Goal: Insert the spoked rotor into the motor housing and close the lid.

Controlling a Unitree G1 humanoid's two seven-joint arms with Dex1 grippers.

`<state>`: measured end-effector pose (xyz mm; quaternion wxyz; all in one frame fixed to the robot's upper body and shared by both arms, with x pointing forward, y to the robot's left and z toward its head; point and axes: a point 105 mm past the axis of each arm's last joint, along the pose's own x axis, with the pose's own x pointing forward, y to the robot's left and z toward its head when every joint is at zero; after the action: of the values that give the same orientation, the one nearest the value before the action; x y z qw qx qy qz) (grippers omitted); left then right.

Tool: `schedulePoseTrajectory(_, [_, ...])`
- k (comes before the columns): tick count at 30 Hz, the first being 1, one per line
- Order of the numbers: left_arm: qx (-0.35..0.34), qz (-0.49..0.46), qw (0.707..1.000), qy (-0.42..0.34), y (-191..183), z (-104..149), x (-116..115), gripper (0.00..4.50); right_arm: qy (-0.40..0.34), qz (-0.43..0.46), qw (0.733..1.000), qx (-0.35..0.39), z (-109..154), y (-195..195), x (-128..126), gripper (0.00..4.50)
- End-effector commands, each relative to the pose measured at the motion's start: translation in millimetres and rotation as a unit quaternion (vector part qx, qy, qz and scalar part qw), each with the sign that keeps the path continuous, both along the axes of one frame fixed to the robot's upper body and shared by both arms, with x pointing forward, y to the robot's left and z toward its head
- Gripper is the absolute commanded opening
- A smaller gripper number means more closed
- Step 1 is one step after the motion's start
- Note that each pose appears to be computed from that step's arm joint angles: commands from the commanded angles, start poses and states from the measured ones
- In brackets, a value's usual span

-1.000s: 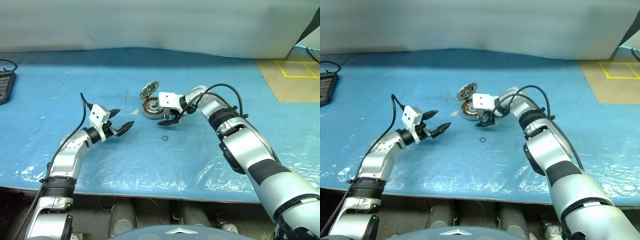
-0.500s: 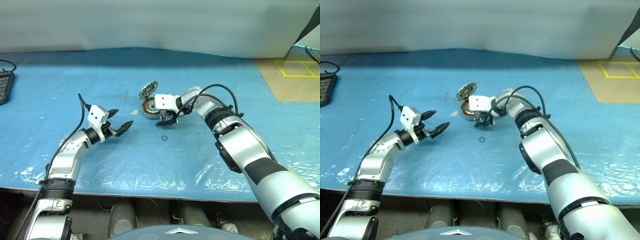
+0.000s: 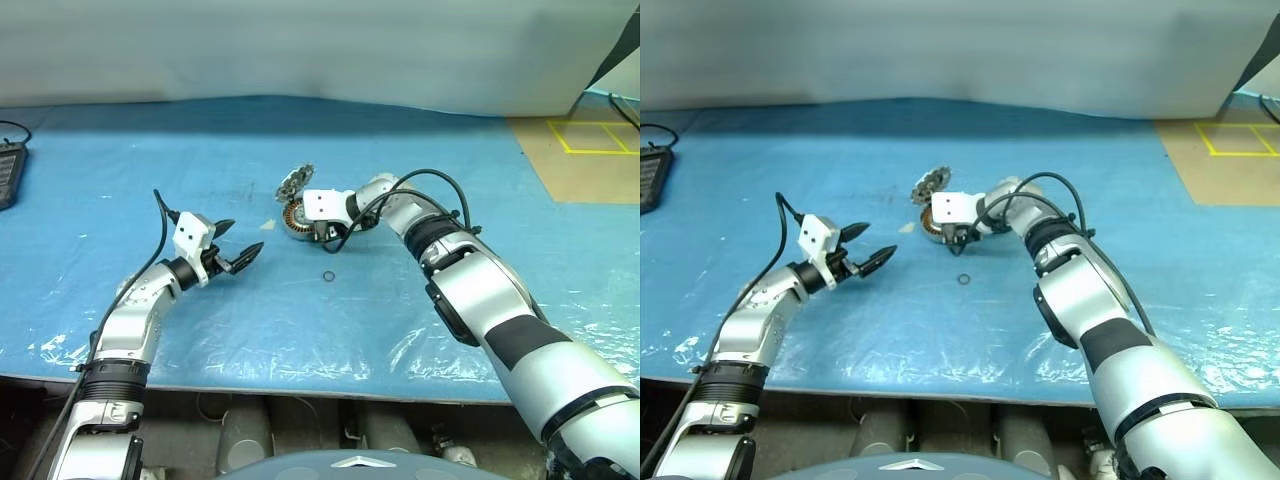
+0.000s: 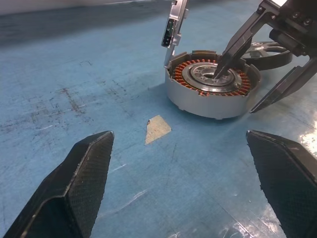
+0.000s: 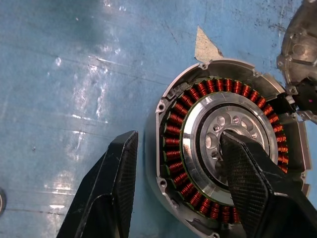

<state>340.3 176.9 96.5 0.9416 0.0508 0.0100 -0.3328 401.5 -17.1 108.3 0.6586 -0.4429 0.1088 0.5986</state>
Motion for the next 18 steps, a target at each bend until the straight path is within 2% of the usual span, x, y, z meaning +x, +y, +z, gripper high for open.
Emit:
schedulePoseTrajectory(1, [0.01,0.018,0.999,-0.03,12.3,14.1,-0.8,4.5,0.065,0.012,0.998,0.022,-11.8,5.8,-13.6,2.64])
schedulePoseTrajectory(2, [0.011,0.02,0.999,-0.03,13.7,14.0,-0.9,4.5,0.08,0.016,0.996,0.028,-11.6,5.5,-16.2,2.64])
schedulePoseTrajectory(6, [0.013,0.024,0.999,-0.028,15.8,12.3,-1.8,4.5,0.059,0.006,0.998,0.026,-10.5,0.5,-11.5,1.87])
schedulePoseTrajectory(8, [0.013,0.027,0.999,-0.029,16.5,12.5,-1.3,4.5,0.032,-0.002,0.999,0.036,-6.7,1.4,-7.0,1.85])
schedulePoseTrajectory(12, [0.015,0.032,0.999,-0.031,18.6,12.9,-0.6,4.5,0.028,-0.004,0.998,0.054,-0.3,2.1,-5.6,1.85])
schedulePoseTrajectory(18, [0.015,0.034,0.999,-0.03,19.5,11.5,-1.2,4.5,-0.003,0.015,1.0,0.007,-8.9,-7.9,-5.8,1.85])
